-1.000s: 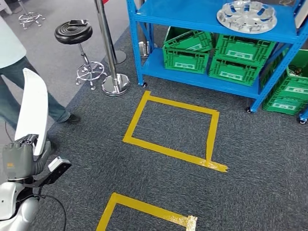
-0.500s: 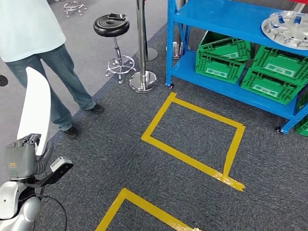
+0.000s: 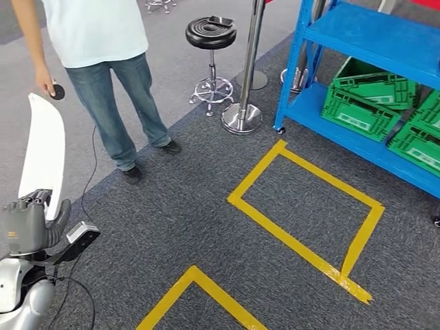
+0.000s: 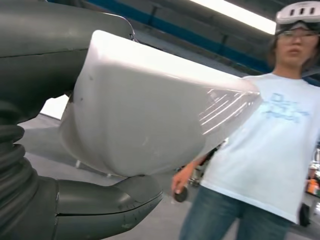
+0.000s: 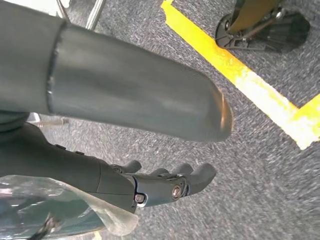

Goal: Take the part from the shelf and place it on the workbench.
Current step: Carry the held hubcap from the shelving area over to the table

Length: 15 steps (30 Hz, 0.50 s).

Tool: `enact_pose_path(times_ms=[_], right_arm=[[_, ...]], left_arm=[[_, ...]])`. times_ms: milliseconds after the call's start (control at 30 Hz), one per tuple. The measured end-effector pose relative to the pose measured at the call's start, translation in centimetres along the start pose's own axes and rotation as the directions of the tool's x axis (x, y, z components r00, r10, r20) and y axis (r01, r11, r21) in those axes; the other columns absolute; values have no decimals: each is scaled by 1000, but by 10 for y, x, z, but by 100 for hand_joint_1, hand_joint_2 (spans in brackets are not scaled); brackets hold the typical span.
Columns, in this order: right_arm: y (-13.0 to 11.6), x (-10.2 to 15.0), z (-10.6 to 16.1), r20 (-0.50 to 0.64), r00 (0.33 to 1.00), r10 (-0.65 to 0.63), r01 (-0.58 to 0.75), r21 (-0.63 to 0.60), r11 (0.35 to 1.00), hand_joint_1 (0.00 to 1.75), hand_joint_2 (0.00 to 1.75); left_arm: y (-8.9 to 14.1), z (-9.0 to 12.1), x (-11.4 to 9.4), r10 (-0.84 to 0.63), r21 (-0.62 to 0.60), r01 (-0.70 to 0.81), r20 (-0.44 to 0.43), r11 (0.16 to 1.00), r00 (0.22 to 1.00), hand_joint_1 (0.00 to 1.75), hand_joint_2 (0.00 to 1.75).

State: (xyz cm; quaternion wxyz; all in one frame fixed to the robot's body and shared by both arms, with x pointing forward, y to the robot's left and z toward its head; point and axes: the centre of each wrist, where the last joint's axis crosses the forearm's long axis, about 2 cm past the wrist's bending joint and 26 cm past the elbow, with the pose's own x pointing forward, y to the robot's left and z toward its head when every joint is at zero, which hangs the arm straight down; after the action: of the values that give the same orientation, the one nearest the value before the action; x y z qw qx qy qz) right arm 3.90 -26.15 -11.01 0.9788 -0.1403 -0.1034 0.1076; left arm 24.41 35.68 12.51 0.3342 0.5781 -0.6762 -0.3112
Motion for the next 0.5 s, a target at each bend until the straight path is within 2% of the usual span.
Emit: enact_pose_path(times_ms=[500], right_arm=[[0,0,0,-4,1000,1,-1,6,1000,0,0]], left_arm=[[0,-1,-1,-1,4,1,-1,1000,1000,175,175]])
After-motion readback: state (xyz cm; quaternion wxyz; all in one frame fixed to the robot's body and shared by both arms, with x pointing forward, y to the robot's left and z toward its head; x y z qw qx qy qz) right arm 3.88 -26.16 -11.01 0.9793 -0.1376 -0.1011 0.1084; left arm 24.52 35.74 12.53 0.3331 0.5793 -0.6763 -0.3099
